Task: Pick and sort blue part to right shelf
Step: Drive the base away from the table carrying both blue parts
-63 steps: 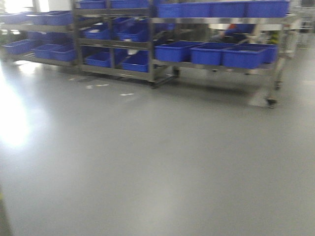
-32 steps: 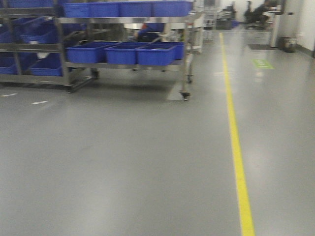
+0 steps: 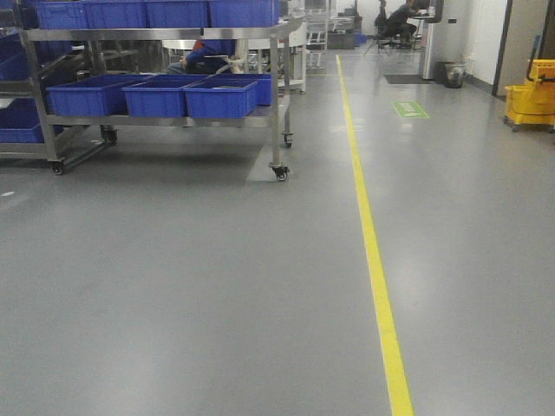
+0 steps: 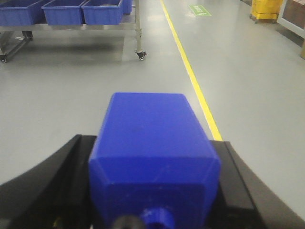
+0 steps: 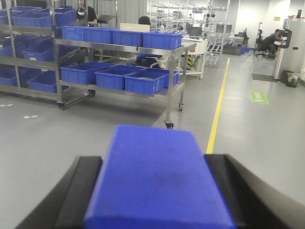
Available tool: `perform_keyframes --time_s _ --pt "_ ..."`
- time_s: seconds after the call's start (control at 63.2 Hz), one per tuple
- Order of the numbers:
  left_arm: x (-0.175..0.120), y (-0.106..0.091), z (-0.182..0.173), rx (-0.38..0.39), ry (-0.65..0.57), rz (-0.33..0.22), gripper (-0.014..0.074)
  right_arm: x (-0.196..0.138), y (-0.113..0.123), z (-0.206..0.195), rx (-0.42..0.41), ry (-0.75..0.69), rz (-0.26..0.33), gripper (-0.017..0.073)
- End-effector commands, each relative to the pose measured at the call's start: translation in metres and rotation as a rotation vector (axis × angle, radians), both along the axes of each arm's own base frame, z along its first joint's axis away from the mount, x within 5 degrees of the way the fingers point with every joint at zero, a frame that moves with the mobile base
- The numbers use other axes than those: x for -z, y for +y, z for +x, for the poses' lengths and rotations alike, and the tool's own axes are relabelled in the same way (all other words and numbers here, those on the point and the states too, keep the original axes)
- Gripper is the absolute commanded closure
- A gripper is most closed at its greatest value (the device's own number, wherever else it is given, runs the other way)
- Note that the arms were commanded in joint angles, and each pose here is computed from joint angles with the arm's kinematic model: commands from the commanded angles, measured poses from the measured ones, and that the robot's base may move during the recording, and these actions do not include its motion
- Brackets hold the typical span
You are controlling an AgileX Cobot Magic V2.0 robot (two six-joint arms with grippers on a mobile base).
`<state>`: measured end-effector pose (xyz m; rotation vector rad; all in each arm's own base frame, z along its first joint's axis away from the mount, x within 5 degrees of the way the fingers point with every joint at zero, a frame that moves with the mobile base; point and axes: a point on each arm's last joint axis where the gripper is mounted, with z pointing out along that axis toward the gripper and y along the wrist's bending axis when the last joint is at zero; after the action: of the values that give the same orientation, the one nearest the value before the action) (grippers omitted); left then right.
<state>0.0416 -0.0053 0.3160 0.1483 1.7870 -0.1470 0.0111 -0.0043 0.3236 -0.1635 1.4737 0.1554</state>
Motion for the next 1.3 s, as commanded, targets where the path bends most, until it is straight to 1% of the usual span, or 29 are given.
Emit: perform_keyframes --time_s 0.0,1.282 --pt "-0.0153 -0.0010 0.0026 0.003 -0.089 -0.024 0.0238 -0.0174 0.0002 -0.0025 -0.005 -0.111 0.001 0.0273" --pt "-0.0154 -0.0009 0.0027 0.001 -0.091 -0.026 0.0238 -0.0174 0.0002 -0.0025 -0.005 -0.111 0.001 0.0273"
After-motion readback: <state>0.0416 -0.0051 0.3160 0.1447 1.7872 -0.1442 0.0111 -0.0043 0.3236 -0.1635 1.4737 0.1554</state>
